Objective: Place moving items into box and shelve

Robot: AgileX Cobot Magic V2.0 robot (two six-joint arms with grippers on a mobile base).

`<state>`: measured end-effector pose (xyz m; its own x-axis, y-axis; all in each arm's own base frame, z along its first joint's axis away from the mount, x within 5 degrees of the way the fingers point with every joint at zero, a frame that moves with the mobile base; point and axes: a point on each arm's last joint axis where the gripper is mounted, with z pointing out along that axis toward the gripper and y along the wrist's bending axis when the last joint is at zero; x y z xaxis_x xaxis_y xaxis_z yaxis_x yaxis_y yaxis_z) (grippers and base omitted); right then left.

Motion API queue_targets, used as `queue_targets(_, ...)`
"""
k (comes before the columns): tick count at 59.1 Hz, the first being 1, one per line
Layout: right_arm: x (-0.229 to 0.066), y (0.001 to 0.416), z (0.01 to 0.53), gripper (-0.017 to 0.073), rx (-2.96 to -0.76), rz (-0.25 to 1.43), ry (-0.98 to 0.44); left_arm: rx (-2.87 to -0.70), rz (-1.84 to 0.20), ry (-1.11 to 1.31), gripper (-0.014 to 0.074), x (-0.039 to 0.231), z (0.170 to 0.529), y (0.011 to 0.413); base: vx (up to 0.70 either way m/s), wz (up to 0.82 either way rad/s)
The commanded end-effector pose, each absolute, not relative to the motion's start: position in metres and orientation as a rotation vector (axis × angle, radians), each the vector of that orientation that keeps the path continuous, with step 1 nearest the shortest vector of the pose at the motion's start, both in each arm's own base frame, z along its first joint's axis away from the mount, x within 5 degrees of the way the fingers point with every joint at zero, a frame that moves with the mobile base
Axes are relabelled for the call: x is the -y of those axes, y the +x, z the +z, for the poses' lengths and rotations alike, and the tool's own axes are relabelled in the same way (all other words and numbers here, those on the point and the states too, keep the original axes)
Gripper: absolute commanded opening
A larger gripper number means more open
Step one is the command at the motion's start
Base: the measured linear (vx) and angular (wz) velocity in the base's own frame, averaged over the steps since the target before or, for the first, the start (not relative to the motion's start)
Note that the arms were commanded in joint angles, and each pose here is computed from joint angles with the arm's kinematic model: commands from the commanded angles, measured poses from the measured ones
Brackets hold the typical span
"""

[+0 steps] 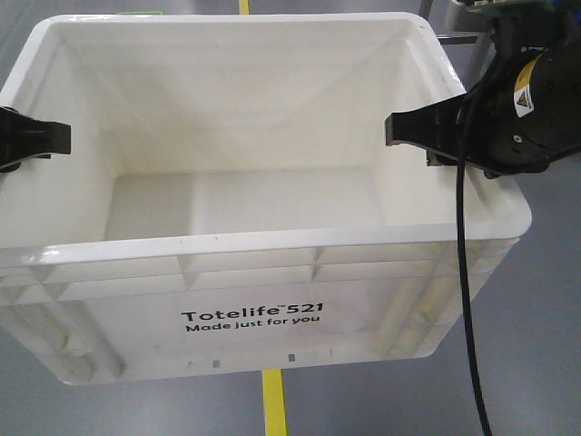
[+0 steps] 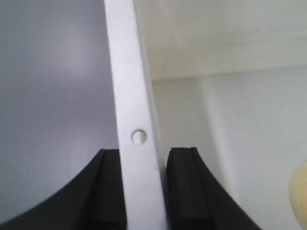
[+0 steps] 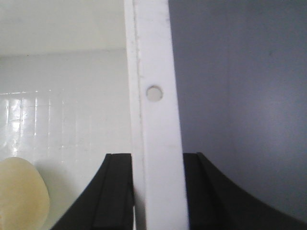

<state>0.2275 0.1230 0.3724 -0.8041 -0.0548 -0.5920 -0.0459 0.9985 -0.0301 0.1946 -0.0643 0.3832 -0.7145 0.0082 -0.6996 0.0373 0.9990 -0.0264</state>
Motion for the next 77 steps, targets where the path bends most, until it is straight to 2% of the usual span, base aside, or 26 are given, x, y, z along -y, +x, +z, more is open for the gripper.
queue_targets(1,-0.1113,0.2284,0.3991,0.011,-2.343,-0.072,-0.082,-2.155,-0.067,0.082,0.0169,0.0619,0.4131,0.193,0.39,-0.01)
queue_targets(37,-0.1113,0.2284,0.3991,0.011,-2.343,-0.072,-0.082,-2.156,-0.066,0.083,0.0169,0.062,0.4129,0.1932,0.39,-0.01)
queue_targets(77,-0.1113,0.2284,0.3991,0.011,-2.343,-0.072,-0.082,-2.156,-0.066,0.083,0.0169,0.062,0.4129,0.1932,0.32,-0.31)
